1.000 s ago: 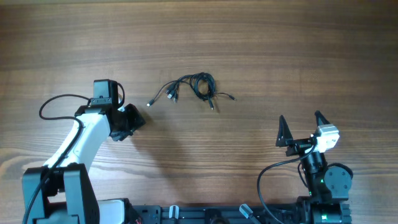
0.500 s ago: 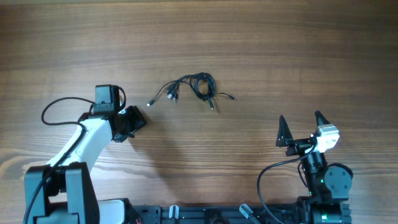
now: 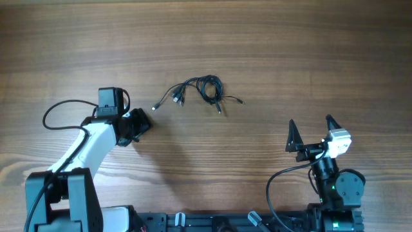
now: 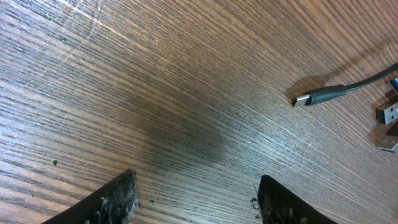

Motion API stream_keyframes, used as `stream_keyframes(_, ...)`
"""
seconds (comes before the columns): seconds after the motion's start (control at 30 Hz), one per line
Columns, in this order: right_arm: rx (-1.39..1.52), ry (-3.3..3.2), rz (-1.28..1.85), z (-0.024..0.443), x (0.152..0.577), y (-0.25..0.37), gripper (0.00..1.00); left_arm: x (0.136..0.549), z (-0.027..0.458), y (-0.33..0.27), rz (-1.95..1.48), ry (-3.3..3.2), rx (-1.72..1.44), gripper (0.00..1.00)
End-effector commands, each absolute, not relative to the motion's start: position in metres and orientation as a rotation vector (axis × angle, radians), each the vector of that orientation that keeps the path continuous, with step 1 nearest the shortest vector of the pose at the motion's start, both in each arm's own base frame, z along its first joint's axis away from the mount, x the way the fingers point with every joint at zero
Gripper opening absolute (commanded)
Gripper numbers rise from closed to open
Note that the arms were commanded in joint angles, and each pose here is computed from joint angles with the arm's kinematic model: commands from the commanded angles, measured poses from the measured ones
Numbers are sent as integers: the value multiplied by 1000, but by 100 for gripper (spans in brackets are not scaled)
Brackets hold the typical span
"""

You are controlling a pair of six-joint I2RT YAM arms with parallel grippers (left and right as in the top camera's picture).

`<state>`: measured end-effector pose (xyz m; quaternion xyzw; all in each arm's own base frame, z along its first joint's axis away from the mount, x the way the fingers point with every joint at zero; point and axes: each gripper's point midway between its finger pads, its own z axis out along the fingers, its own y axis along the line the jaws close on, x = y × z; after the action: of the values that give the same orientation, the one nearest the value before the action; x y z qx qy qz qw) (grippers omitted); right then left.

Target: Untangle cables

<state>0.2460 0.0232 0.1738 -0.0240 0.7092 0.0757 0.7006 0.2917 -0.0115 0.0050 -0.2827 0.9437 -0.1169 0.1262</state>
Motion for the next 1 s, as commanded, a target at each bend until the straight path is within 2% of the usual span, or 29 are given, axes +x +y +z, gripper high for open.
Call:
stream_keyframes(0.0,-67,1570,153,175,246,23,100,288,0,-10,-319,2760,-825,66)
stream_keyframes(0.4,-67,1570,153,175,246,23,100,286,-6,-5,-267,2768,-836,69)
stream_keyframes(0.43,-66,1570,153,175,246,23,100,285,-10,-5,-263,2782,-842,64)
stream_keyframes(0.47,-67,1570,153,175,246,23,100,284,-13,-5,-261,2791,-846,54)
stream_keyframes(0.5,-67,1570,153,175,246,23,100,283,-16,-5,-259,2801,-850,41)
stream_keyframes(0.53,-66,1570,153,175,246,23,100,282,-19,-5,-256,2809,-853,25)
stream_keyframes(0.6,-67,1570,153,175,246,23,100,281,-19,-5,-256,2810,-854,4)
stream_keyframes(0.8,-66,1570,153,175,246,23,100,298,-5,-4,-264,2782,-843,4)
stream_keyframes(0.83,-66,1570,153,175,246,23,100,304,2,-3,-266,2775,-840,8)
stream_keyframes(0.87,-67,1570,153,175,246,23,100,309,9,-3,-267,2772,-839,18)
stream_keyframes(0.9,-67,1570,153,175,246,23,100,314,15,-3,-269,2765,-837,47)
stream_keyframes(0.93,-67,1570,153,175,246,23,100,321,23,-3,-272,2752,-831,71)
stream_keyframes(0.97,-67,1570,153,175,246,23,100,325,26,-2,-275,2742,-828,82)
